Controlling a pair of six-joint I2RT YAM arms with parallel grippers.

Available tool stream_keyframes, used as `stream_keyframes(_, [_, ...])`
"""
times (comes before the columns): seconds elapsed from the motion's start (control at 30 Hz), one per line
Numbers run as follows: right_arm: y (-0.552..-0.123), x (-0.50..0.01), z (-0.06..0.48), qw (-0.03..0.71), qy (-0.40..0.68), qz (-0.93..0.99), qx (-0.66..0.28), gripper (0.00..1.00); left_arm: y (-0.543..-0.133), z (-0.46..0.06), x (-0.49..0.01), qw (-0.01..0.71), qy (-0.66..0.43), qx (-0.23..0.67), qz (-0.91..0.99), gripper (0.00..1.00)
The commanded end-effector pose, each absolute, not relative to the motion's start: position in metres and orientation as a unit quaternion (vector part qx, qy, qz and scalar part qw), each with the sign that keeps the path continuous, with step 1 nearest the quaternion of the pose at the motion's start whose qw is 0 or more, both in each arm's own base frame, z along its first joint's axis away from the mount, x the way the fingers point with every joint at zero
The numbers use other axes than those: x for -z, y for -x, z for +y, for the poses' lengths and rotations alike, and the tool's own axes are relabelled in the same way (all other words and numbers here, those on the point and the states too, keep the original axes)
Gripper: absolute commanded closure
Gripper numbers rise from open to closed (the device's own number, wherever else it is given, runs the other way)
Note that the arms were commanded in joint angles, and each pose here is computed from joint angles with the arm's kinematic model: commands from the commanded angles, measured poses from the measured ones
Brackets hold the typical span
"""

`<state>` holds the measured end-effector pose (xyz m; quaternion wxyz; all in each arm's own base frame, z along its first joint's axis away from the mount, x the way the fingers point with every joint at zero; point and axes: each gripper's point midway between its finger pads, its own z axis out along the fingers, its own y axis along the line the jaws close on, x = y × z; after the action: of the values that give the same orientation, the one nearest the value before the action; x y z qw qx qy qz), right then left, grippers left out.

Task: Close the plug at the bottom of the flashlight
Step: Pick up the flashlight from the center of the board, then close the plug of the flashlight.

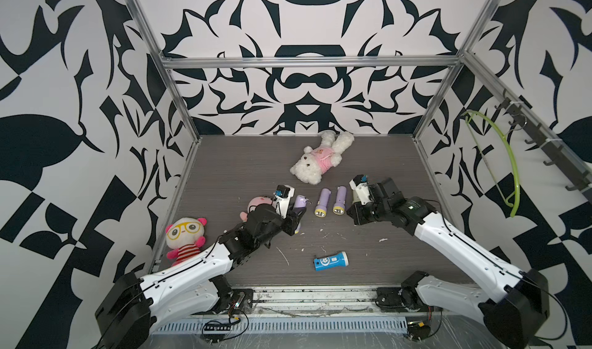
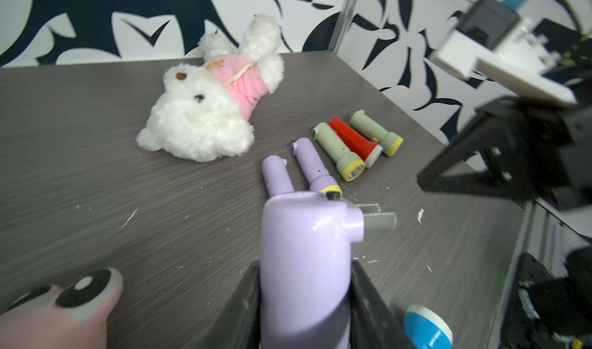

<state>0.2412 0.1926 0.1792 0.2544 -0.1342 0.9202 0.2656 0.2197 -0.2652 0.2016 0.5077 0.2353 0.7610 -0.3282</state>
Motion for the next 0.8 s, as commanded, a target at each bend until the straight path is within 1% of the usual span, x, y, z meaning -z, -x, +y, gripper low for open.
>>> stream_keyframes(0.0, [-0.241,-0.246,0.227,0.306,0.199,0.851,-0.377,0.89,-0.193,-0.275,-0.241,0.562,-0.308,0.382,0.666,1.0])
stream_keyframes(0.13, [-0.229,-0.283,0.247,0.317,0.246,0.8,-0.447,0.88,-0.157,-0.279,-0.251,0.55,-0.381,0.421,0.613,1.0])
stream_keyframes(0.27, [-0.213,-0.318,0.263,0.308,0.297,0.747,-0.509,0.87,-0.129,-0.282,-0.262,0.526,-0.43,0.458,0.573,1.0])
stream_keyframes(0.47, [-0.189,-0.347,0.272,0.276,0.349,0.688,-0.573,0.87,-0.111,-0.279,-0.273,0.522,-0.461,0.472,0.54,1.0])
stream_keyframes(0.57, [-0.171,-0.357,0.274,0.246,0.381,0.657,-0.603,0.83,-0.106,-0.277,-0.276,0.522,-0.472,0.47,0.533,0.99])
stream_keyframes(0.77, [-0.151,-0.345,0.284,0.222,0.414,0.66,-0.587,0.75,-0.1,-0.274,-0.284,0.521,-0.486,0.465,0.525,0.99])
